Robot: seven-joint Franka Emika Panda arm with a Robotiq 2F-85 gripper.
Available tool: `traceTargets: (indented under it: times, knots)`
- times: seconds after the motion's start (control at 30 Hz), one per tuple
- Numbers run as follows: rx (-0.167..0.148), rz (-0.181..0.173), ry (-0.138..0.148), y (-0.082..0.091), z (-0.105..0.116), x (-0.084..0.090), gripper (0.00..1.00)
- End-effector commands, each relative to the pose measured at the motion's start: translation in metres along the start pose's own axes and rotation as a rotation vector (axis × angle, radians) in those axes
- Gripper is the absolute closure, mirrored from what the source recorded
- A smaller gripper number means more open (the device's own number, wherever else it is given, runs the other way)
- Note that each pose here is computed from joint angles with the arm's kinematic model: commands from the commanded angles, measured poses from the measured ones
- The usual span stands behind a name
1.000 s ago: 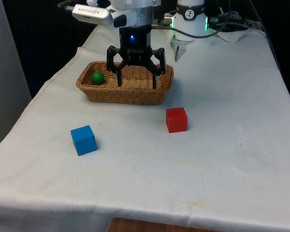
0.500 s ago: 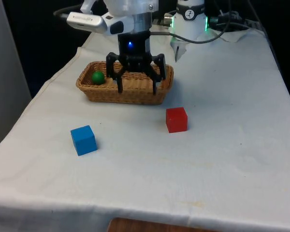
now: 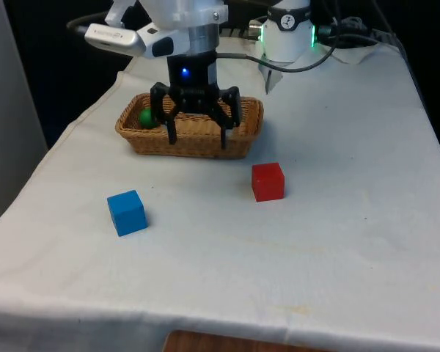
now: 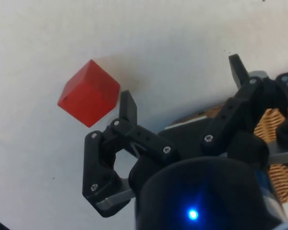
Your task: Place all non-red objects into the basket.
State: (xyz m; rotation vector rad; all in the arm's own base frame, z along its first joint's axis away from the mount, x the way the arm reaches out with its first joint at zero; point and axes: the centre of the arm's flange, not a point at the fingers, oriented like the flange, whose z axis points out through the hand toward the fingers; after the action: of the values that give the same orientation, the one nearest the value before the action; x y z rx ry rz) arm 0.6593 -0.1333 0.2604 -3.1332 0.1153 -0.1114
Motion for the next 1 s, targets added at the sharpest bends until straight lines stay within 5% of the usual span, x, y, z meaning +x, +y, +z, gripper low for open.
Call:
traceTargets:
  times: [0.0,0.47,0.97]
  knots:
    - [0.003,0.016,-0.002,0.002,-0.001,0.000,0.00]
    - [-0.011,0.075,0.008,0.009,-0.002,0.003,0.00]
    - [-0.001,0.103,0.029,0.006,0.024,0.033,0.00]
